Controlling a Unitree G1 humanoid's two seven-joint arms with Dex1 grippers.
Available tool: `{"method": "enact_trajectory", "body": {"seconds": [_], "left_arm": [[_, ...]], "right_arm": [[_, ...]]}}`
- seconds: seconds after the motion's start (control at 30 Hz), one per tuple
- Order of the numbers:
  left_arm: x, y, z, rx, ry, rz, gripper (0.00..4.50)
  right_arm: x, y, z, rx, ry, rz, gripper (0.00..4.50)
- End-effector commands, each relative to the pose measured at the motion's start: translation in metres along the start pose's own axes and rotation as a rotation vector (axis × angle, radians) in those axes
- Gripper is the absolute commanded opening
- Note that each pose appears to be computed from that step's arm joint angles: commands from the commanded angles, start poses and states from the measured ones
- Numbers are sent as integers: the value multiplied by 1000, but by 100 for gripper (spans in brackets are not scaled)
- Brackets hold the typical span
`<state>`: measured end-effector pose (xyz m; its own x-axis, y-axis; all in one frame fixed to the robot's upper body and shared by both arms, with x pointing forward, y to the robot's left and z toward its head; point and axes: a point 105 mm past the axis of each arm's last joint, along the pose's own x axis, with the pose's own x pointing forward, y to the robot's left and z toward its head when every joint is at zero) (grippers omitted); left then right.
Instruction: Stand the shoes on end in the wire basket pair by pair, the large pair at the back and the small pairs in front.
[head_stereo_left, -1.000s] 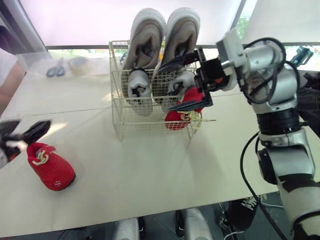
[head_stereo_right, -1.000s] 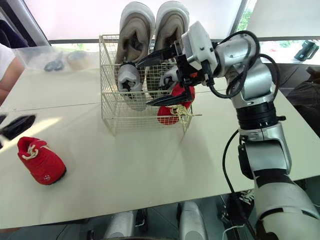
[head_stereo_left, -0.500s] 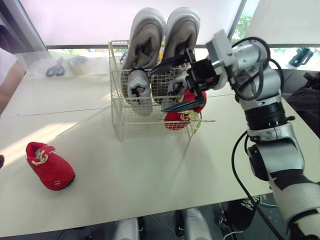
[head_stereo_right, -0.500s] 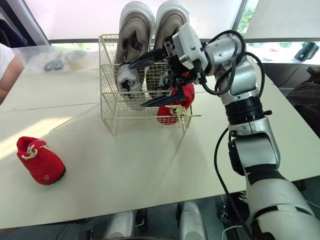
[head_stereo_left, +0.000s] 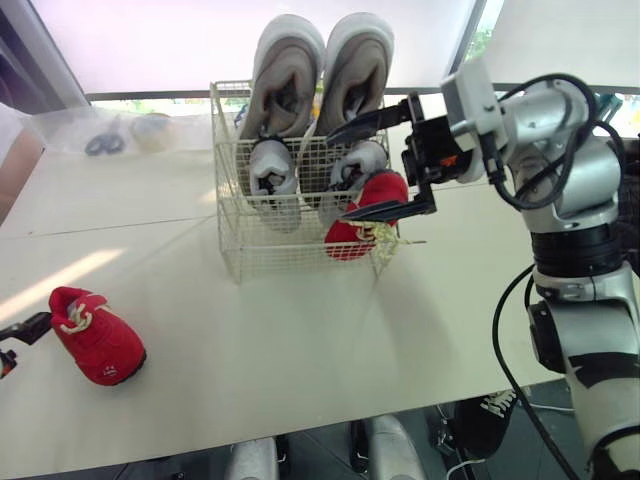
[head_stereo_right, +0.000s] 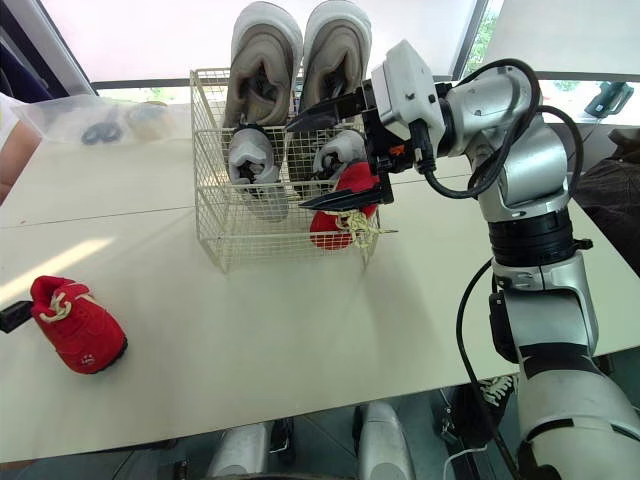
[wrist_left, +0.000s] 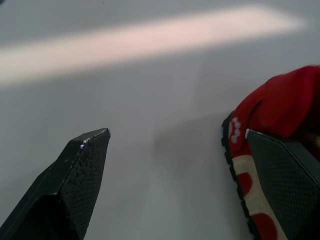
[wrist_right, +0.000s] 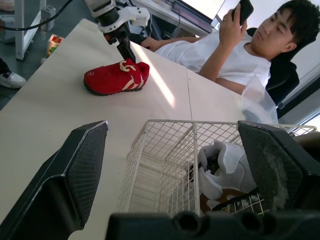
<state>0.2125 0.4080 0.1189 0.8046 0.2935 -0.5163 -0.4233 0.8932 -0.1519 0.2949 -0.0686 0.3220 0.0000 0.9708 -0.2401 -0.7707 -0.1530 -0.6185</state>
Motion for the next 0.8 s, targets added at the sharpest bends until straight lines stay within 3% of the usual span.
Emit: {"method": "enact_trajectory", "body": {"seconds": [0.03,0.27,0.3,0.43,0.63,0.8], "left_arm": [[11,-9,-2,12,13,-38,368],[22,-29,17,24,-33,-96,10],[22,-33,20,24,-43,-106,4],[15,-66,50,44,-134,-203,4],[-7,-74,89,55,-249,-239,4],[-17,-76,100,101,-253,-238,237]], "right_arm": [[-10,-2,15,-51,-8,-44,450],[-13,-2,15,-52,12,-77,450],[-13,-2,14,-53,16,-79,450],[-14,-2,14,-61,24,-92,450],[-15,-2,13,-63,29,-106,450],[-15,-2,11,-63,35,-108,450]]}}
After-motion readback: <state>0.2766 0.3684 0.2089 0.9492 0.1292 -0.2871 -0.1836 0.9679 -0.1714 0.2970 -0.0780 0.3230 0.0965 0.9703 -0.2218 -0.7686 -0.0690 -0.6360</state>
